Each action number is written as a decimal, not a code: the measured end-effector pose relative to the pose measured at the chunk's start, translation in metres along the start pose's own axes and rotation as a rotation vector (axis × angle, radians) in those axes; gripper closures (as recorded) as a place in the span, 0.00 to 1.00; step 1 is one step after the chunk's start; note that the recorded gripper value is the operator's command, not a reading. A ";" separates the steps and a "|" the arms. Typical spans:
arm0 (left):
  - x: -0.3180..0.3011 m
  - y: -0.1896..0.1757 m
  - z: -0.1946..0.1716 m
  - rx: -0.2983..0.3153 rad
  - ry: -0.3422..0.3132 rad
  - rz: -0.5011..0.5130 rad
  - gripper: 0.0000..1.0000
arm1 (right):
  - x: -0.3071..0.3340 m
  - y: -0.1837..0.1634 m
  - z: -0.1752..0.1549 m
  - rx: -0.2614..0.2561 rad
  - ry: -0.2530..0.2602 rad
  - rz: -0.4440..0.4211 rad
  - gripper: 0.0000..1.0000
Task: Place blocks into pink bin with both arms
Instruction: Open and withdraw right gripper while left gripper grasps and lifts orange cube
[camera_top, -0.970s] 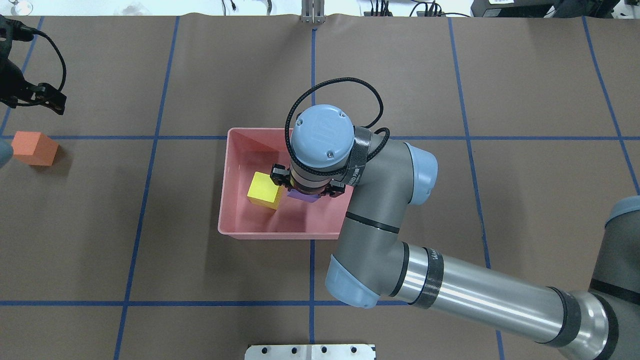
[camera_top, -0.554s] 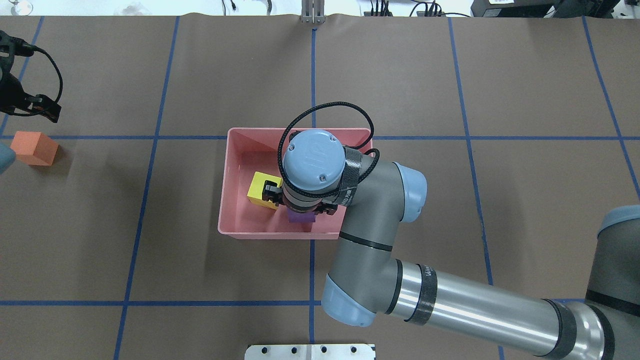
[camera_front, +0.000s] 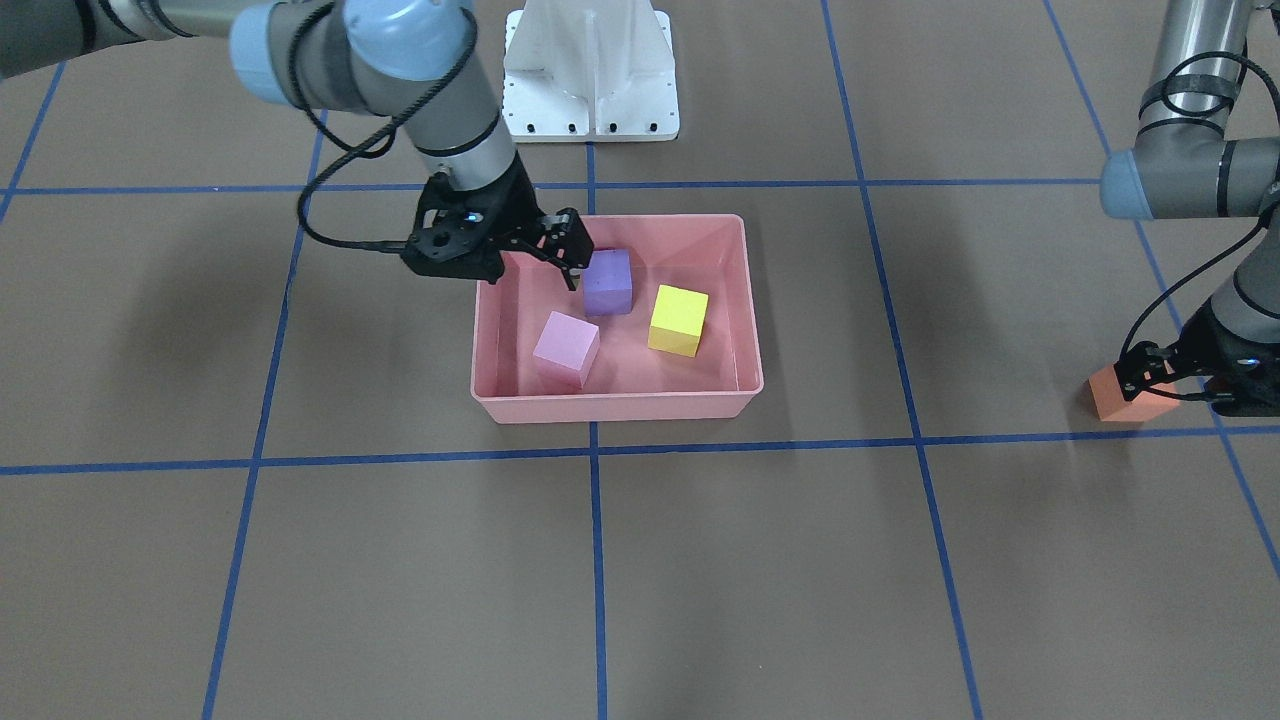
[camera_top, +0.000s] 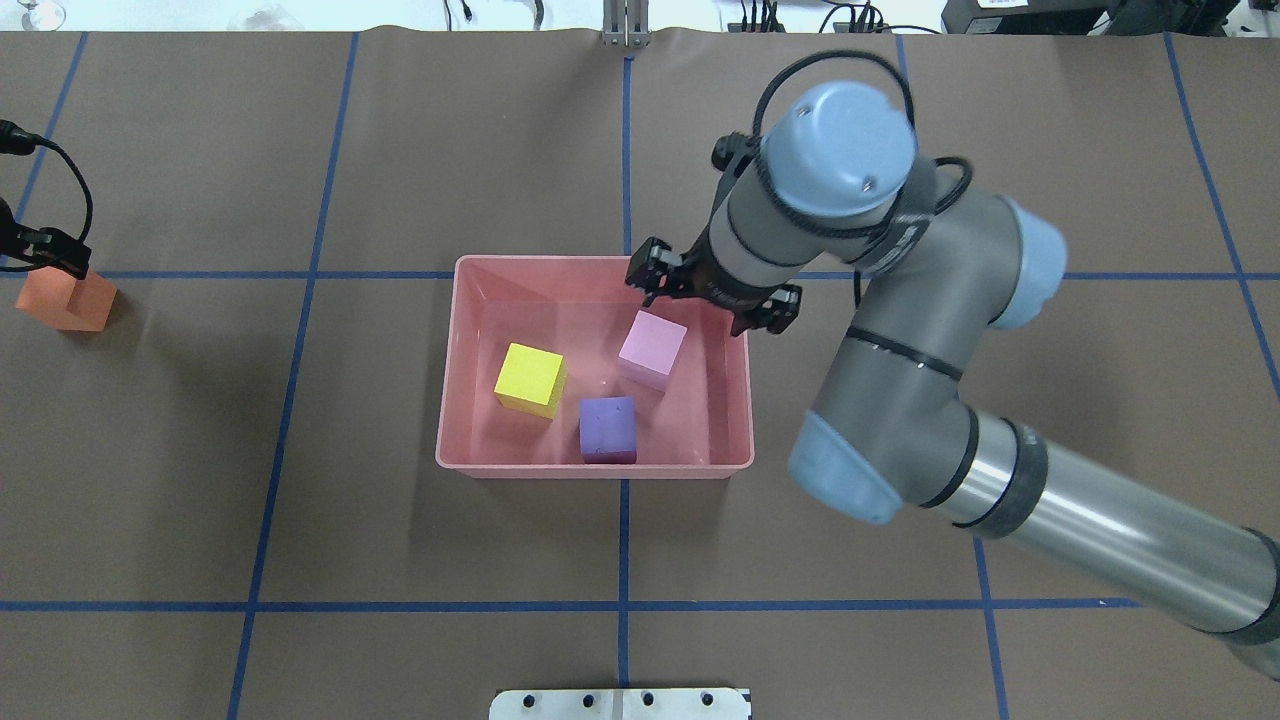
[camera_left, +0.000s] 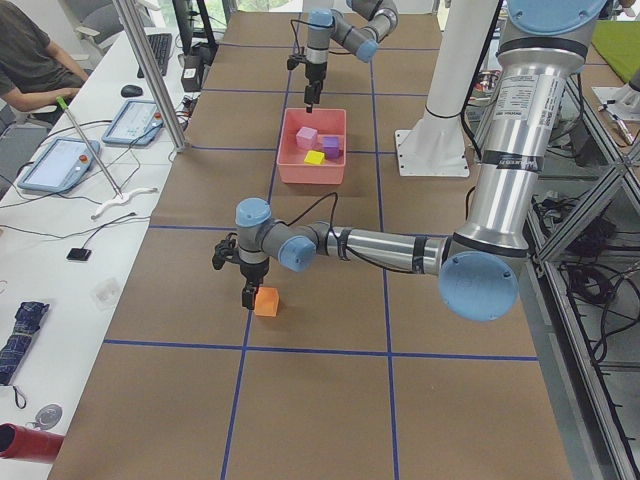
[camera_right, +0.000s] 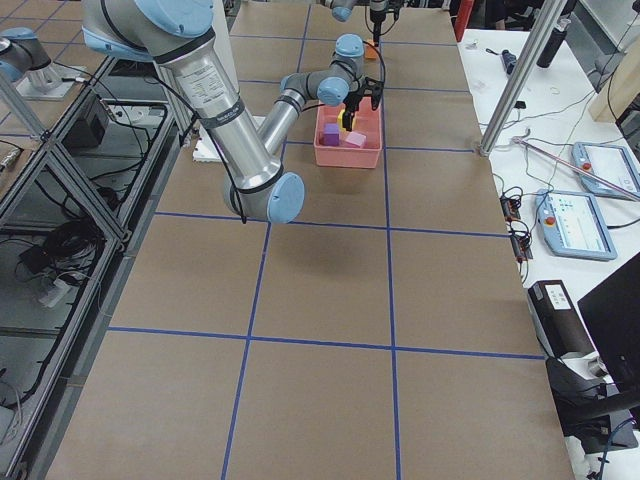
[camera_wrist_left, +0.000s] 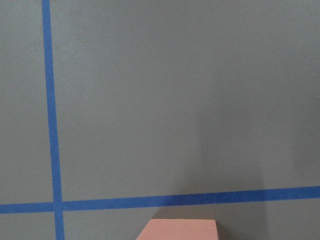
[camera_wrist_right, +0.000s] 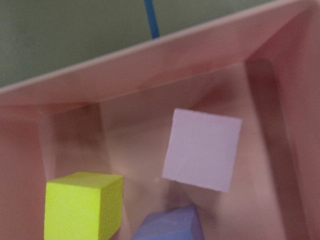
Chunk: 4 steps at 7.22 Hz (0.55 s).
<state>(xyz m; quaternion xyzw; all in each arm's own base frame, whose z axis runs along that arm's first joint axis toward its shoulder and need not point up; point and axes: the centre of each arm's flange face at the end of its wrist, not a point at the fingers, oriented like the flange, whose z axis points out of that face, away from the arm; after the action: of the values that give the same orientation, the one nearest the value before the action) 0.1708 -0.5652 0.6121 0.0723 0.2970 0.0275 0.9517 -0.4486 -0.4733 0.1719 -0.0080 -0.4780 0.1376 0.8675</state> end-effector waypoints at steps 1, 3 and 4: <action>-0.002 0.003 0.003 -0.006 0.004 -0.014 0.01 | 0.019 -0.036 -0.027 0.007 -0.013 0.000 0.00; 0.000 0.008 0.009 -0.033 0.062 -0.035 0.01 | 0.047 -0.074 -0.056 0.017 -0.022 0.003 0.00; -0.002 0.010 0.016 -0.033 0.087 -0.037 0.02 | 0.051 -0.081 -0.064 0.025 -0.029 0.004 0.00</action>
<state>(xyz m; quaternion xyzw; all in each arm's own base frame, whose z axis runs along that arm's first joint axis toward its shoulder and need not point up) 0.1778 -0.5575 0.6278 0.0496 0.3390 0.0179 0.9393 -0.3506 -0.5309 0.1913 0.0036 -0.4886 0.1455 0.8603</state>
